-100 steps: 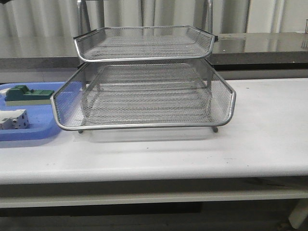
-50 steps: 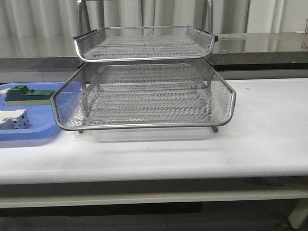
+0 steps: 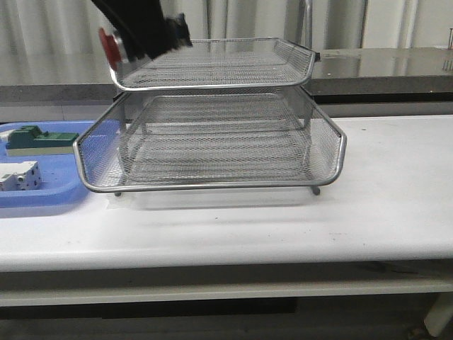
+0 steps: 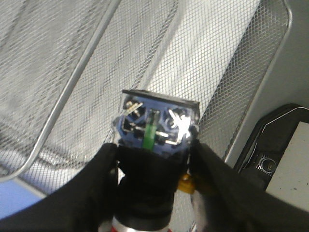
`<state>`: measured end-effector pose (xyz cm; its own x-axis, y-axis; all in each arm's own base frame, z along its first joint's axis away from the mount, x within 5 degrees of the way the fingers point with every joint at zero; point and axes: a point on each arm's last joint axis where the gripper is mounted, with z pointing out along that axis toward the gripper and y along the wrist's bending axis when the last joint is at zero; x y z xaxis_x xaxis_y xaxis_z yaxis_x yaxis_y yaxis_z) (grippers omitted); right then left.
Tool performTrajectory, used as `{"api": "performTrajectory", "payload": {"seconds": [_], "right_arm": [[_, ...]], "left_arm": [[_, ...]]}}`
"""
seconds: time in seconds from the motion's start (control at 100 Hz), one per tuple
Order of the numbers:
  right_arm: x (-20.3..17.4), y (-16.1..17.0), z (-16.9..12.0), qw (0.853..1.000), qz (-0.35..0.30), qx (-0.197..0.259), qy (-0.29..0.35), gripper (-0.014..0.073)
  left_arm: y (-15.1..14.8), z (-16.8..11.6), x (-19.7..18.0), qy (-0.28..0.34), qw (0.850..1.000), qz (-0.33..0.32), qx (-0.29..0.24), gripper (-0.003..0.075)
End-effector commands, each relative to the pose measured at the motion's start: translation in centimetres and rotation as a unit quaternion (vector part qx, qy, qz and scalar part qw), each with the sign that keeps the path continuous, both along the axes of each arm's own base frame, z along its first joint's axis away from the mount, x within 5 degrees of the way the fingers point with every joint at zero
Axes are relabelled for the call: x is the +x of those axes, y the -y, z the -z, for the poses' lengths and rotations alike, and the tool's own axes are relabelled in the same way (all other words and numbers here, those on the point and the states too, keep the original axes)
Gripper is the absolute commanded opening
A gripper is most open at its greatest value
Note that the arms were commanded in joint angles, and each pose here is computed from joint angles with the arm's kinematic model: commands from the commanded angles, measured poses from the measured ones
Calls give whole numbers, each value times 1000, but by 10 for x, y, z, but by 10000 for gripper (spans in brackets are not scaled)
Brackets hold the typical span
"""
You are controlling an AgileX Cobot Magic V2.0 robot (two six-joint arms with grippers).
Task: Place button on rack with both arms
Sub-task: 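Lower the button onto the middle tray mesh and open the left gripper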
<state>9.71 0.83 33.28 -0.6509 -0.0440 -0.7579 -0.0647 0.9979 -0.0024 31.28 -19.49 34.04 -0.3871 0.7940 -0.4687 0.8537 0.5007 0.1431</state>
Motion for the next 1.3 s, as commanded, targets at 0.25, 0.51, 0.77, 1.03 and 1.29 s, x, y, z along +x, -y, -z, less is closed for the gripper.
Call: {"api": "performTrajectory", "payload": {"seconds": [0.25, 0.51, 0.77, 1.03, 1.29], "right_arm": [[2, 1, -15, 999, 1, -3, 47, -71], [2, 1, -15, 999, 1, -3, 47, -71], [2, 1, -15, 999, 1, -3, 47, -71], [2, 1, -15, 999, 1, -3, 47, -71], [2, 1, -15, 999, 1, -3, 47, -71]], "left_arm": [[42, 32, 19, 35, 999, 37, -17, 4], [51, 50, 25, 22, 999, 41, -7, 15], [50, 51, 25, 19, 999, 42, -4, 339], [50, 51, 24, 19, 999, 43, -4, 478], [49, 48, 23, 19, 999, 43, -4, 515]]}}
